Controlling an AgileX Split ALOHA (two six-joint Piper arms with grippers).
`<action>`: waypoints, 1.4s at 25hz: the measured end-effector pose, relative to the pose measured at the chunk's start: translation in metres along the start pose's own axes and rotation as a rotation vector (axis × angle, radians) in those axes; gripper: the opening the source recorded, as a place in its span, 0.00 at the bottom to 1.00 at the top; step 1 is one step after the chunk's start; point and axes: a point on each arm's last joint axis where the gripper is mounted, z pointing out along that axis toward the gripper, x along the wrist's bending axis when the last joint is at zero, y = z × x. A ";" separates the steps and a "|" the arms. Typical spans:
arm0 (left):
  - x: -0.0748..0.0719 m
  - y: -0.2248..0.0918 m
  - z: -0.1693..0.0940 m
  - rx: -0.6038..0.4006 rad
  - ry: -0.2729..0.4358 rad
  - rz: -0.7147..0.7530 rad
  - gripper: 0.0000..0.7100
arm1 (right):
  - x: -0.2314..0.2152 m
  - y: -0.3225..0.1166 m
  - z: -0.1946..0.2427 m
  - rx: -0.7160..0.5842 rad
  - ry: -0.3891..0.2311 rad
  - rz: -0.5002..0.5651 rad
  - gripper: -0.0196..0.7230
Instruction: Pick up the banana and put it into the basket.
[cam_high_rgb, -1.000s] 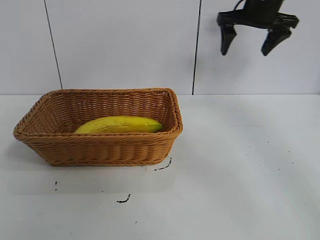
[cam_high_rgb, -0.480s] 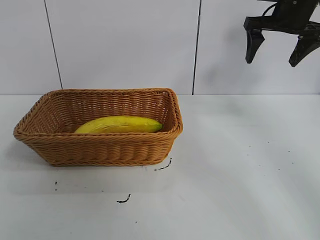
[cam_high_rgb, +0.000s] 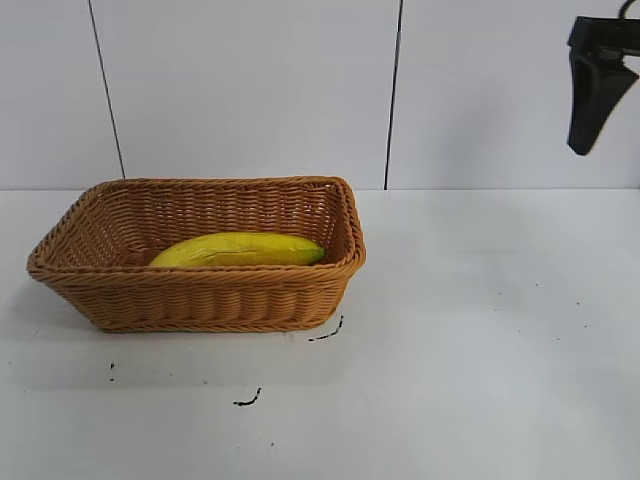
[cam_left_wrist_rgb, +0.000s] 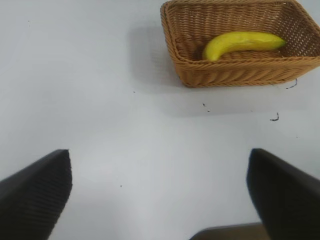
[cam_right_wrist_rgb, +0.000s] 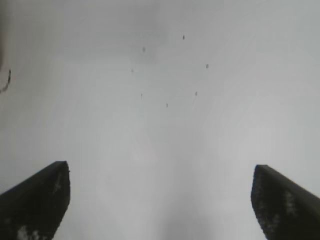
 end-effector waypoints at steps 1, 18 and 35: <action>0.000 0.000 0.000 0.000 0.000 0.000 0.97 | 0.001 -0.016 -0.004 0.002 0.000 -0.008 0.95; 0.000 0.000 0.000 0.000 0.000 0.000 0.97 | 0.006 -0.219 -0.001 -0.325 -0.020 -0.054 0.95; 0.000 0.000 0.000 0.000 0.000 0.000 0.97 | 0.009 -0.298 -0.039 -0.902 -0.043 -0.032 0.95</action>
